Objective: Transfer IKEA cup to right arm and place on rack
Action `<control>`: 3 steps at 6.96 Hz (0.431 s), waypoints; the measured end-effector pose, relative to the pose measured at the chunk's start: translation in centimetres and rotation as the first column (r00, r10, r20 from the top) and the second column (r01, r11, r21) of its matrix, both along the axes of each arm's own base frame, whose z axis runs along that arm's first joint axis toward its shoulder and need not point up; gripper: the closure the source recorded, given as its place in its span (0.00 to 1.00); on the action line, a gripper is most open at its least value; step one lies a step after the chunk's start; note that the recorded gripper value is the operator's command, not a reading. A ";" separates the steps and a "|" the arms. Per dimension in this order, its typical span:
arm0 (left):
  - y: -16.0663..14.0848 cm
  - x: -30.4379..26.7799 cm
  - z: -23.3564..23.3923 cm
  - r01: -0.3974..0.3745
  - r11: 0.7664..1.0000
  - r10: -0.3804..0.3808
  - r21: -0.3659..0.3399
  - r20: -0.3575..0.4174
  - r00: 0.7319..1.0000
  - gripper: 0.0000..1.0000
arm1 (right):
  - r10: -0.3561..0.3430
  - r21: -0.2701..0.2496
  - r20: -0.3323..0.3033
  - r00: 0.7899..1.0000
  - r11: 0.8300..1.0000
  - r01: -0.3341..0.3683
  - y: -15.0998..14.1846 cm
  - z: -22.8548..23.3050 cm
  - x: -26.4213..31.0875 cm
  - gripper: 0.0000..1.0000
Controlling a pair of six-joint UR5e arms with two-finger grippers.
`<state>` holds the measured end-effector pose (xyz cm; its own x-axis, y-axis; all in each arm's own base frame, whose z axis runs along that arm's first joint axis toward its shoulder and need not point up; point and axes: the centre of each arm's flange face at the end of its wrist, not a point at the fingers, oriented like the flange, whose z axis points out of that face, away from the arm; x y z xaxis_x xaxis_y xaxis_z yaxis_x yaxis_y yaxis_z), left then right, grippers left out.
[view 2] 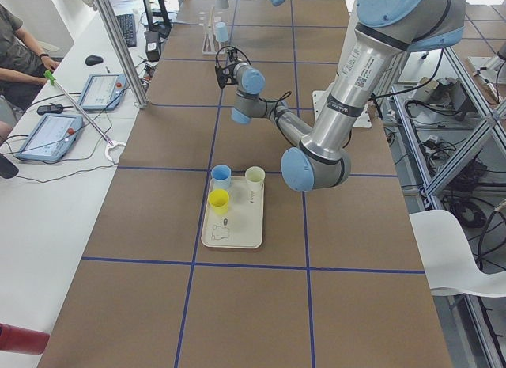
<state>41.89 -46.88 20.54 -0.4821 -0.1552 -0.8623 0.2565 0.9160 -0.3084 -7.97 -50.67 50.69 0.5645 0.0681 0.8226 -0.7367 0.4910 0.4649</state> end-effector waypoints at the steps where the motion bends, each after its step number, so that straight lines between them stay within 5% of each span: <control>1: 0.0 0.1 0.0 0.000 1.000 0.000 0.000 0.000 1.000 0.09 | -0.018 -0.014 -0.014 1.000 1.000 0.018 -0.9 1.0 0.5 1.00; 3: 0.1 0.1 0.0 -0.001 1.000 0.001 0.000 -0.001 1.000 0.09 | -0.042 -0.034 -0.022 0.999 0.999 0.041 -1.5 2.2 0.9 1.00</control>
